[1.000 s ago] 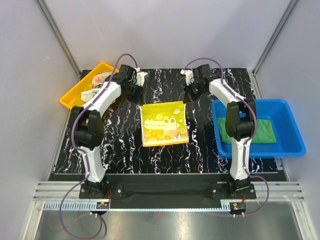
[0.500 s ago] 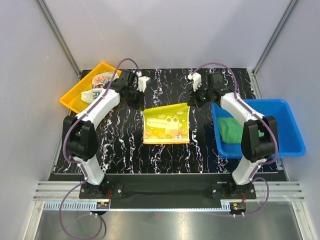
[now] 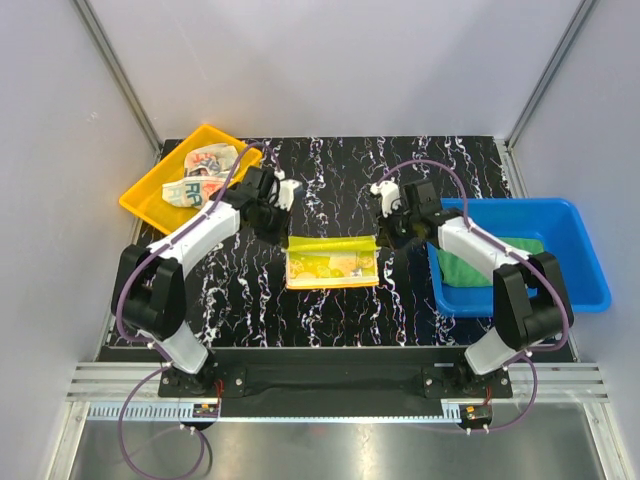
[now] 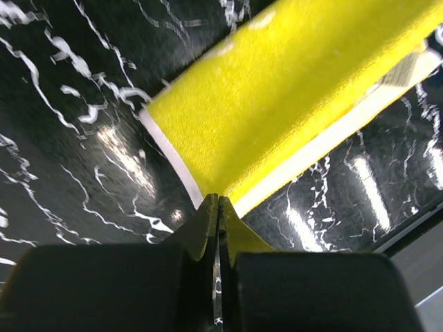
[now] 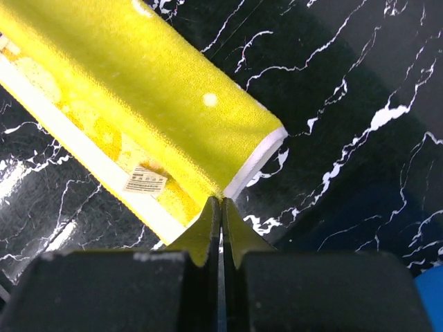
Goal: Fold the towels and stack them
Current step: Fold the towel
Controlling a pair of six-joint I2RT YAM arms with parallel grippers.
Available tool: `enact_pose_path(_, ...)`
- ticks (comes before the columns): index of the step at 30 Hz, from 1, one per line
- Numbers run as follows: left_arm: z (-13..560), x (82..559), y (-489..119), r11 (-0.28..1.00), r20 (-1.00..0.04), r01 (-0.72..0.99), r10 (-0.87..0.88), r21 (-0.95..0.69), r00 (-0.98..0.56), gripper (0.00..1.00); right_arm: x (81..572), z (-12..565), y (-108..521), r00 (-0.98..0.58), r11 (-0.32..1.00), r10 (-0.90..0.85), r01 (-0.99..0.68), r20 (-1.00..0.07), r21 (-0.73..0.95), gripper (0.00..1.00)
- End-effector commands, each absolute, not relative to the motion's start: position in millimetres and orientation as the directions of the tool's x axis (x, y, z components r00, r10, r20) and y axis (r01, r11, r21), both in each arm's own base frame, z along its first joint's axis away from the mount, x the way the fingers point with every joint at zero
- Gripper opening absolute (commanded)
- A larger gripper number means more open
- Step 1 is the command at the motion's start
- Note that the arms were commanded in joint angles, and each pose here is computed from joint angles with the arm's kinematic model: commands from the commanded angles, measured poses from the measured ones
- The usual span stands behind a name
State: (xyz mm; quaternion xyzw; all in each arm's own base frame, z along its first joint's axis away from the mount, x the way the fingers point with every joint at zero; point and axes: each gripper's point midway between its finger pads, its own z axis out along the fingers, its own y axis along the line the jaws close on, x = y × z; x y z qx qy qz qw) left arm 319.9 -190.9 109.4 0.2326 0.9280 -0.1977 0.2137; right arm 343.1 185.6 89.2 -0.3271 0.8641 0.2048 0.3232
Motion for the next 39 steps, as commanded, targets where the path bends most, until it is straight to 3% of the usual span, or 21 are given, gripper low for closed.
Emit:
enact_pose_path(1, 111.4, 316.3, -183.1, 0.836, -0.511, 0.500, 0.335, -0.227, -0.791, 0.00, 350.4, 107.9, 178.9, -0.566, 0.766, -0.390, -0.637, -0.726, 0.086, 0.00)
enact_pose_path(16, 81.4, 281.4, -186.9, 0.849, -0.394, 0.477, 0.369, -0.225, -0.842, 0.00, 307.5, 64.2, 174.7, -0.735, 0.836, -0.375, -0.532, -0.565, 0.136, 0.00)
enact_pose_path(29, 82.1, 274.3, -181.1, 0.875, -0.372, 0.440, 0.347, -0.203, -0.861, 0.00, 292.2, 88.3, 182.7, -0.714, 0.832, -0.353, -0.535, -0.605, 0.147, 0.00)
enact_pose_path(39, 56.9, 256.1, -179.2, 0.881, -0.289, 0.436, 0.374, -0.187, -0.881, 0.00, 274.6, 56.9, 179.5, -0.809, 0.855, -0.354, -0.484, -0.470, 0.189, 0.03)
